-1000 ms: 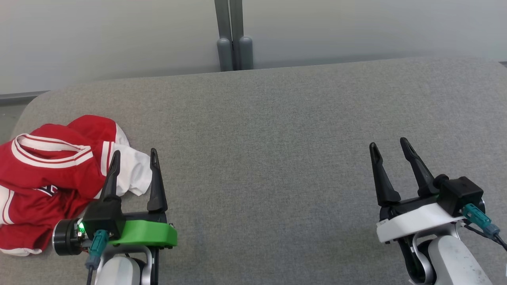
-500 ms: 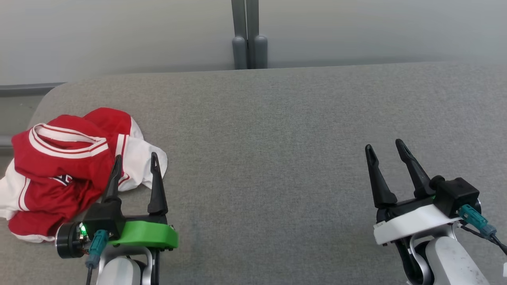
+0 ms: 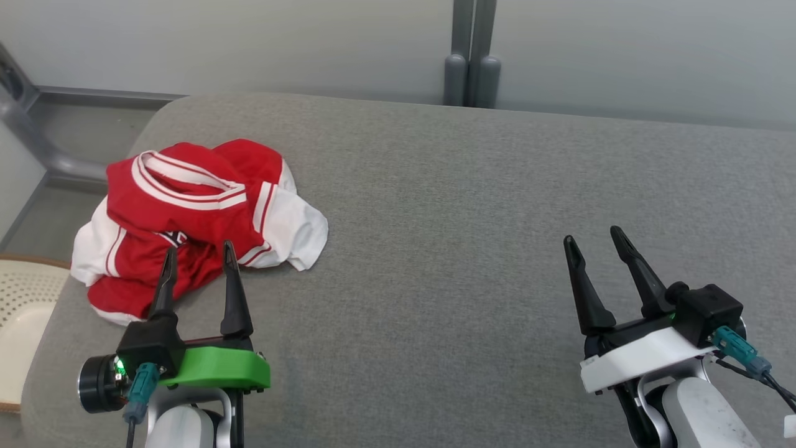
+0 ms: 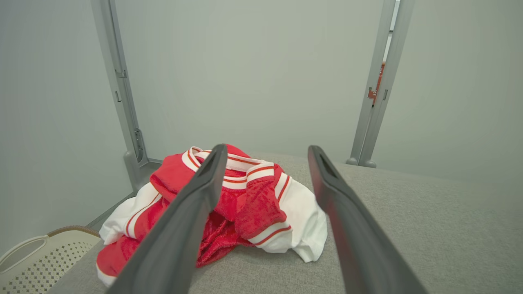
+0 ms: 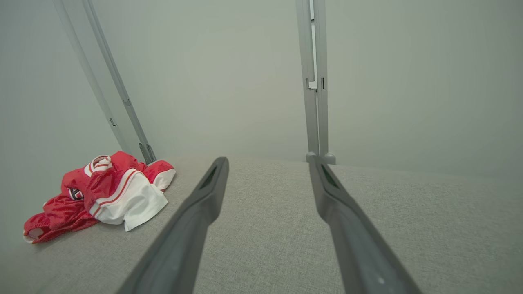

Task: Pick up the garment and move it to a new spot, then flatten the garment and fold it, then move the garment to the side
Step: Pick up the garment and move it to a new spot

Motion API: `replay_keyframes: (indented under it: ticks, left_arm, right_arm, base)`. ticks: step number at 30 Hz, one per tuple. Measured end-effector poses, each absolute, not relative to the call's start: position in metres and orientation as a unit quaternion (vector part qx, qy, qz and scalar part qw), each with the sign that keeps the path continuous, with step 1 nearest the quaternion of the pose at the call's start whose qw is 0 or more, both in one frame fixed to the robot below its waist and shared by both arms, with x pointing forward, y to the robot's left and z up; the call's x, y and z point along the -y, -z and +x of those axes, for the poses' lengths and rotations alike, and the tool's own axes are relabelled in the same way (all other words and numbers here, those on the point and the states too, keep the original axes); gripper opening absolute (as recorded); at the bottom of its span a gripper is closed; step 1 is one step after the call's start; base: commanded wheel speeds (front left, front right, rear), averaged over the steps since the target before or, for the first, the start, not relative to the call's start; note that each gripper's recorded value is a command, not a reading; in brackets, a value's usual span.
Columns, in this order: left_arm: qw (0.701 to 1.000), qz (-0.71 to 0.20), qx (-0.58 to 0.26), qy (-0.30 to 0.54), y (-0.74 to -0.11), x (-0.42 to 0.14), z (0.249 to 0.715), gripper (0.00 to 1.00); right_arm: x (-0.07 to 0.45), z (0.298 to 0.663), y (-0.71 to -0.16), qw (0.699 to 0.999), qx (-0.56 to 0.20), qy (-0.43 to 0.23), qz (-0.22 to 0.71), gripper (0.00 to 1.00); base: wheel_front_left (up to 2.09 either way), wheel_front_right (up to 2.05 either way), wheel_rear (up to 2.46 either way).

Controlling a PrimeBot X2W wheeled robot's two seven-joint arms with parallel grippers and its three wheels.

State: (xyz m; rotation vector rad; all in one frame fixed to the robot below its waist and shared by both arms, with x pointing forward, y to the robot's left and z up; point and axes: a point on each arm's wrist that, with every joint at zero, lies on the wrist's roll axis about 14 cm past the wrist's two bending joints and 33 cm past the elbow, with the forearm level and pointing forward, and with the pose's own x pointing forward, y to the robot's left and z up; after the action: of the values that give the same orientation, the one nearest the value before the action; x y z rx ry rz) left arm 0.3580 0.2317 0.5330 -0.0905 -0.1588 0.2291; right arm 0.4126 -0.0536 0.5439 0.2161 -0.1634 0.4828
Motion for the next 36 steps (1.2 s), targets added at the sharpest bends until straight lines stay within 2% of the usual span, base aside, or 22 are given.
replay_keyframes:
  ticks: [11, 20, 25, 36]
  left_arm:
    - [0.979, -0.044, 0.070, -0.189, -0.526, -0.275, 0.321, 1.00]
    - [0.972, -0.047, 0.063, -0.220, -0.521, -0.290, 0.304, 1.00]
    - [0.974, -0.063, 0.051, -0.210, -0.517, -0.289, 0.313, 1.00]
    - [0.985, -0.049, -0.002, -0.163, -0.547, -0.316, 0.379, 1.00]
  right_arm:
    - [-0.001, 0.413, -0.539, 0.940, 0.067, -0.313, 0.113, 1.00]
    - [-0.022, 0.410, -0.538, 0.931, 0.061, -0.341, 0.119, 1.00]
    - [-0.017, 0.413, -0.536, 0.933, 0.060, -0.333, 0.120, 1.00]
    - [0.003, 0.433, -0.530, 0.941, 0.062, -0.309, 0.123, 1.00]
  base:
    - [0.00, 0.00, 0.00]
    - [0.00, 0.00, 0.00]
    - [0.00, 0.00, 0.00]
    - [0.00, 0.00, 0.00]
